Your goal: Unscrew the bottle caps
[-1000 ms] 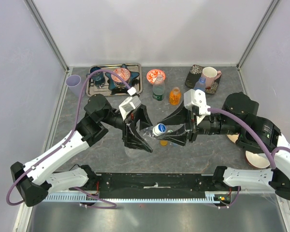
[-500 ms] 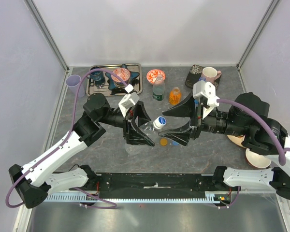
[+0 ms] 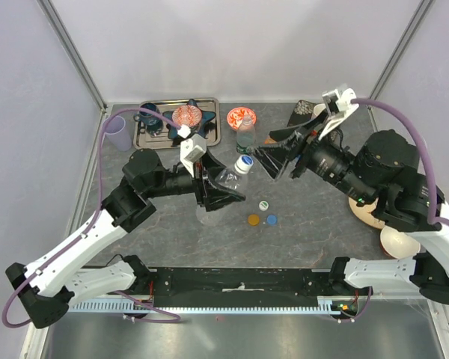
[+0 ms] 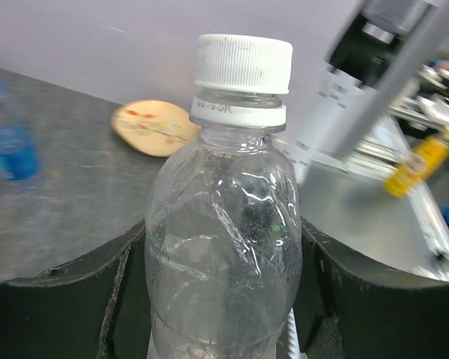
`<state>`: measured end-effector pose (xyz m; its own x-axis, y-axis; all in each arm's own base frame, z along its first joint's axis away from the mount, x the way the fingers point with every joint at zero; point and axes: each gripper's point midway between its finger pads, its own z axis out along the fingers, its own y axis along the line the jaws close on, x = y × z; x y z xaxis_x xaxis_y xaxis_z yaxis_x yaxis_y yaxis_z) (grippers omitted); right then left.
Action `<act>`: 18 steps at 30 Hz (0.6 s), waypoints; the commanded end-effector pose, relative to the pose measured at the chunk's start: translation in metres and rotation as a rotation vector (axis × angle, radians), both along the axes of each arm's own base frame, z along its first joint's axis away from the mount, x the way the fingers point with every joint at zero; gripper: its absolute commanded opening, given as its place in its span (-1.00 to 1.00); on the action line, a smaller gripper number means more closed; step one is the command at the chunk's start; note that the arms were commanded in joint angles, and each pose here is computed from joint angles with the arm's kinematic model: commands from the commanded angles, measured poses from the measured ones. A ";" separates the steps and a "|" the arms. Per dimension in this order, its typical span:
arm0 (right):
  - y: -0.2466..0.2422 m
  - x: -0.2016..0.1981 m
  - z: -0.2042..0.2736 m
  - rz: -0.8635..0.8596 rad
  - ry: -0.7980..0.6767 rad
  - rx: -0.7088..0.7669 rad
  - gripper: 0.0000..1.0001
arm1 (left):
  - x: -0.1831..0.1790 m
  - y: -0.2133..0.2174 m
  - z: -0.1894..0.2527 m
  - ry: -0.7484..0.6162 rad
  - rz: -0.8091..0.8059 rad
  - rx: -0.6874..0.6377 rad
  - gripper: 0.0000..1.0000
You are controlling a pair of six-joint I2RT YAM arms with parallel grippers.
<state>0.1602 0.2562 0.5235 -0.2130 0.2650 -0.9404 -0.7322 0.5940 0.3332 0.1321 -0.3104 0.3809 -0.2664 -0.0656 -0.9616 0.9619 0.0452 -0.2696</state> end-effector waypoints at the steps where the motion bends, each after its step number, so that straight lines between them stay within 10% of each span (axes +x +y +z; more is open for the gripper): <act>1: -0.008 0.027 -0.009 -0.197 0.151 0.056 0.58 | 0.050 0.020 0.019 -0.150 0.373 -0.031 -0.10; 8: 0.008 0.043 -0.024 -0.260 0.241 0.077 0.59 | 0.085 0.050 0.006 -0.252 0.738 0.040 -0.10; 18: 0.049 0.057 -0.039 -0.232 0.256 0.024 0.61 | 0.085 0.051 0.000 -0.301 0.829 0.101 -0.09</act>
<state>0.2145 0.2991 0.4706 -0.3853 0.3181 -0.8662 -0.4655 0.7435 0.4801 0.2044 -0.2747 0.3698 0.0258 -0.0543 -0.9982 0.7240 0.6895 -0.0188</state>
